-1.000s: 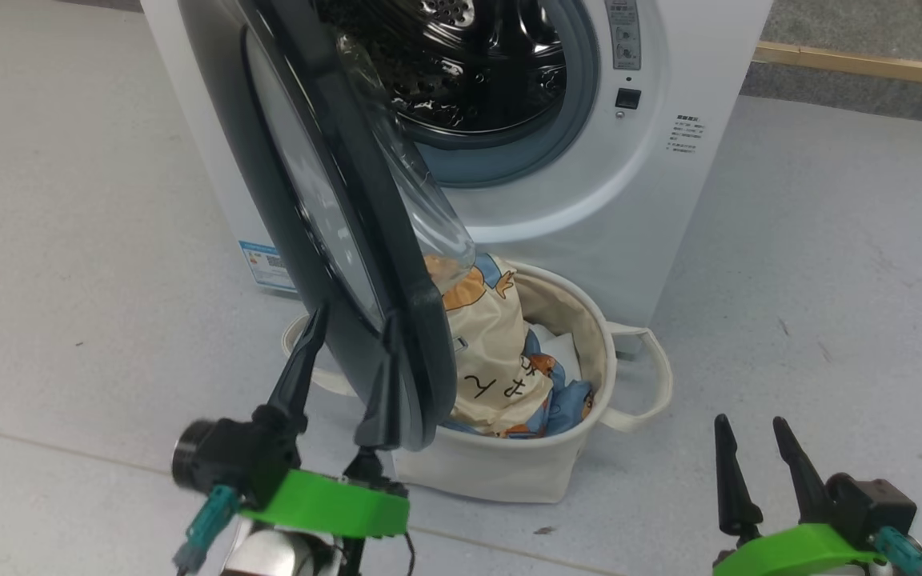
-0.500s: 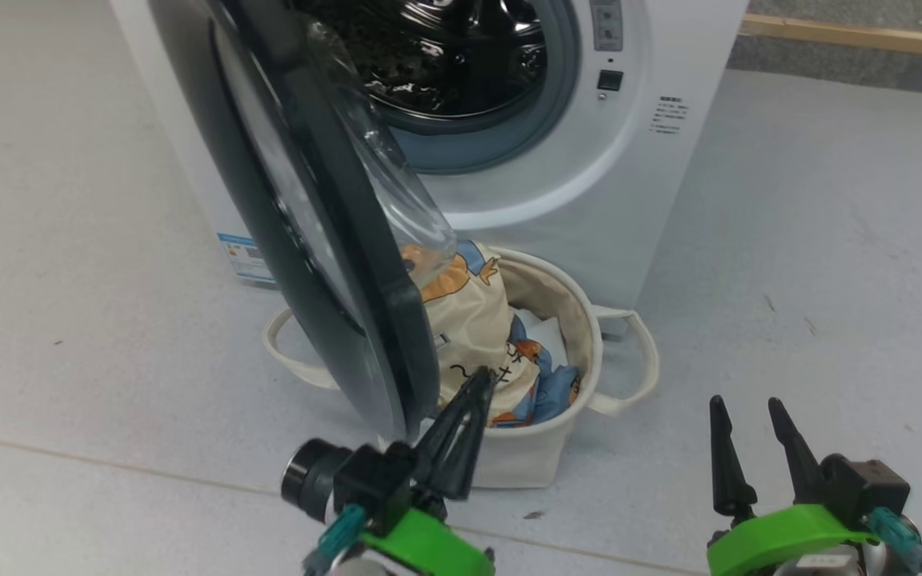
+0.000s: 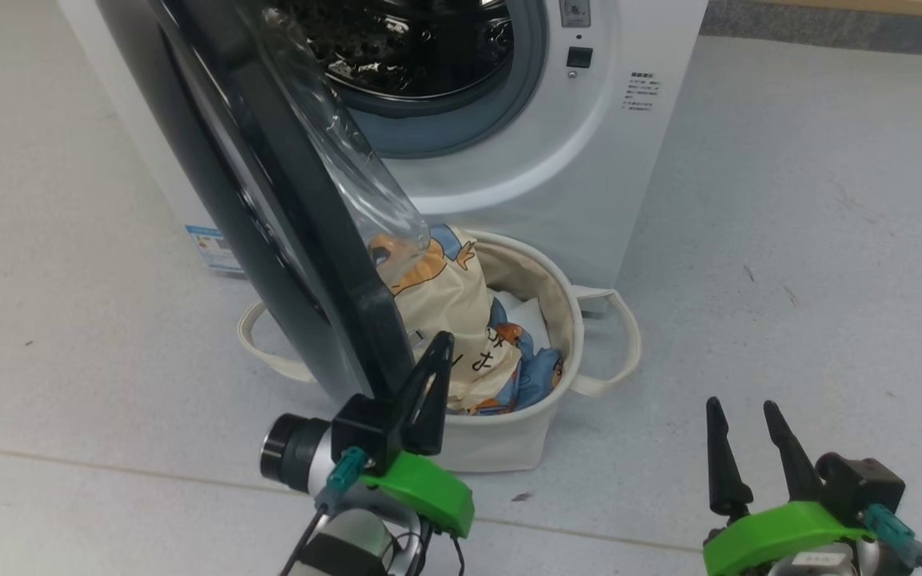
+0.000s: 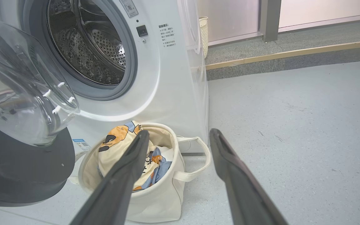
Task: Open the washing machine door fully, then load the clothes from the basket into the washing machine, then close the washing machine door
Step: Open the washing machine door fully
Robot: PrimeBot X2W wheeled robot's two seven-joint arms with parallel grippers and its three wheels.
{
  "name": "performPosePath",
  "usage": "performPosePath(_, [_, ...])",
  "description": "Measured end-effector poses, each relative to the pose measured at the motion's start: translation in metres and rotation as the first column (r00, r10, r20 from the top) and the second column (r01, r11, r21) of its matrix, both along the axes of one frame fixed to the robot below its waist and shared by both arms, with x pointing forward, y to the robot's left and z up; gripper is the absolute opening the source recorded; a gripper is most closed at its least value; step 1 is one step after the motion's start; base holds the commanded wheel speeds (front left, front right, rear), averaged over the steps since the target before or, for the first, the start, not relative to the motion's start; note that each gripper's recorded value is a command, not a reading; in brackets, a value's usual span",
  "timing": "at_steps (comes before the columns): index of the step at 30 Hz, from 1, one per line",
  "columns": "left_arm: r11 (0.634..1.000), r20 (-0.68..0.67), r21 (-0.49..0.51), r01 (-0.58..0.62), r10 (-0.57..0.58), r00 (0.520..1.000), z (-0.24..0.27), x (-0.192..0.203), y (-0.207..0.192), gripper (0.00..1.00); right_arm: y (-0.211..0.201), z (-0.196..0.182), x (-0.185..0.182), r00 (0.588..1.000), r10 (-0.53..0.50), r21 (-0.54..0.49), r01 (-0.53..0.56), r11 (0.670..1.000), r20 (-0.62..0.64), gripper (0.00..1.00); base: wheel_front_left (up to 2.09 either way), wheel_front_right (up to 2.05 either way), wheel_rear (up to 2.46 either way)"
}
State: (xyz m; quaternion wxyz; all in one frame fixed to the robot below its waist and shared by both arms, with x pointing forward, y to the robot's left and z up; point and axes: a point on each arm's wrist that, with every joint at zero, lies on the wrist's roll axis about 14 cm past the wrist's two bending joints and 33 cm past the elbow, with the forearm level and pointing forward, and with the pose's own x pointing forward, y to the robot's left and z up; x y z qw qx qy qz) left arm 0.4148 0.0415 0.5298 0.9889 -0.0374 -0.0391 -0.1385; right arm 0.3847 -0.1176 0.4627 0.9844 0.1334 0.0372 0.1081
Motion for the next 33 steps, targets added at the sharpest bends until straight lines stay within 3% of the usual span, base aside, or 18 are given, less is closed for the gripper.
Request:
performPosePath(17, [0.988,-0.021,-0.016,-0.155,0.154,0.988,-0.006,-0.002,0.047,0.0,0.034,-0.017,0.015,0.994,0.097,0.004,-0.097,0.995,-0.045,1.0,0.0,0.0,0.0])
performPosePath(33, [0.914,-0.013,-0.018,-0.406,0.406,0.914,-0.003,-0.04,0.13,0.0,0.101,-0.013,0.025,0.96,0.279,0.013,-0.279,0.96,-0.027,1.0,0.0,0.0,0.0])
